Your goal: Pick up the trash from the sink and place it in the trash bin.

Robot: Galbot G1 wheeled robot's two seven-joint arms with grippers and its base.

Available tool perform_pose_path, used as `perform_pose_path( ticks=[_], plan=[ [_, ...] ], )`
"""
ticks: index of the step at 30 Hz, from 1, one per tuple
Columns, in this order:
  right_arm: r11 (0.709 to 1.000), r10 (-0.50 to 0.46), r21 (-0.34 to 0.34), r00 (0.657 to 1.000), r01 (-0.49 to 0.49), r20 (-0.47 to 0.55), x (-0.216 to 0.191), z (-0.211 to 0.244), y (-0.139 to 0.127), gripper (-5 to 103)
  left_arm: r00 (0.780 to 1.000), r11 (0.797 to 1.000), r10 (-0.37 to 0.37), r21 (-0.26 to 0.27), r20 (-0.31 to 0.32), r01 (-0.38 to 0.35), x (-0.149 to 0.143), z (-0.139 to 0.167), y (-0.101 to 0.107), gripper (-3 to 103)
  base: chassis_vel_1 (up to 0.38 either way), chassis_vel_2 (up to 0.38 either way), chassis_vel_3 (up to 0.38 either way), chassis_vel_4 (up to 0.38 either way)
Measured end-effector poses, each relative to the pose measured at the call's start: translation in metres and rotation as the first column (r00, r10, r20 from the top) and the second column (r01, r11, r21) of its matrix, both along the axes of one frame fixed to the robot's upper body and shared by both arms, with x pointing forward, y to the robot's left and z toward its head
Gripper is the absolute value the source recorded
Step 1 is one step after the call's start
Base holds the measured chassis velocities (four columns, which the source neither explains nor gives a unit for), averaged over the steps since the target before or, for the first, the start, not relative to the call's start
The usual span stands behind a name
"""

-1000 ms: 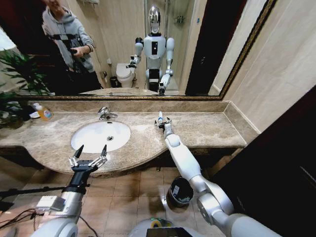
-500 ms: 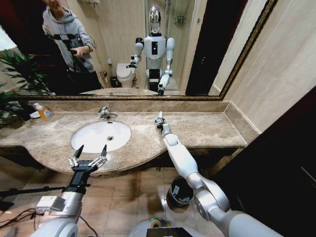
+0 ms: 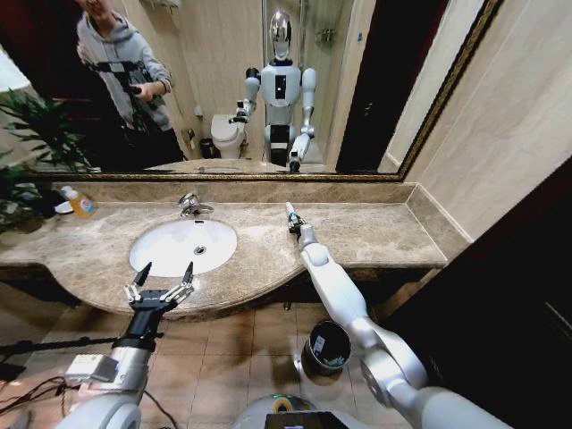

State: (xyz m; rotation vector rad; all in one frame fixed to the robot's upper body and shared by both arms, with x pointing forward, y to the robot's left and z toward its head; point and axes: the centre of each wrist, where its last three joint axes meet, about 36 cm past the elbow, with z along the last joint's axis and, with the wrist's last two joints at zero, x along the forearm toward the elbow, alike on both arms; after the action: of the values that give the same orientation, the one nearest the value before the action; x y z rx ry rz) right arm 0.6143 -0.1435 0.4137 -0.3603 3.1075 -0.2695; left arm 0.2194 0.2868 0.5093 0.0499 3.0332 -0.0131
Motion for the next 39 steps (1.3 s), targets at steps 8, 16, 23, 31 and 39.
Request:
perform_pose_path(
  ticks=[8, 16, 23, 31, 39],
  plan=[
    [0.998, 0.054, -0.032, 0.992, -0.050, 0.114, -0.064, 0.024, -0.037, 27, 1.000, 1.000, 0.000, 0.000, 0.000, 0.000, 0.000, 0.000, 0.000, 100, 0.000, 0.000, 0.000, 0.000],
    [1.000, 0.022, -0.015, 0.998, -0.021, 0.051, -0.162, 0.009, -0.083, 27, 1.000, 1.000, 0.000, 0.000, 0.000, 0.000, 0.000, 0.000, 0.000, 100, 0.000, 0.000, 0.000, 0.000],
    [0.999, -0.007, -0.031, 1.000, 0.008, 0.018, -0.266, -0.001, -0.094, 27, 1.000, 1.000, 0.000, 0.000, 0.000, 0.000, 0.000, 0.000, 0.000, 100, 0.000, 0.000, 0.000, 0.000],
    [0.999, 0.024, -0.042, 0.999, -0.025, -0.024, -0.342, -0.022, -0.070, 27, 1.000, 1.000, 0.000, 0.000, 0.000, 0.000, 0.000, 0.000, 0.000, 100, 0.000, 0.000, 0.000, 0.000],
    [1.000, -0.019, -0.013, 0.991, 0.018, -0.134, -0.397, -0.063, -0.066, 27, 1.000, 1.000, 0.000, 0.000, 0.000, 0.000, 0.000, 0.000, 0.000, 100, 0.000, 0.000, 0.000, 0.000]
  ],
)
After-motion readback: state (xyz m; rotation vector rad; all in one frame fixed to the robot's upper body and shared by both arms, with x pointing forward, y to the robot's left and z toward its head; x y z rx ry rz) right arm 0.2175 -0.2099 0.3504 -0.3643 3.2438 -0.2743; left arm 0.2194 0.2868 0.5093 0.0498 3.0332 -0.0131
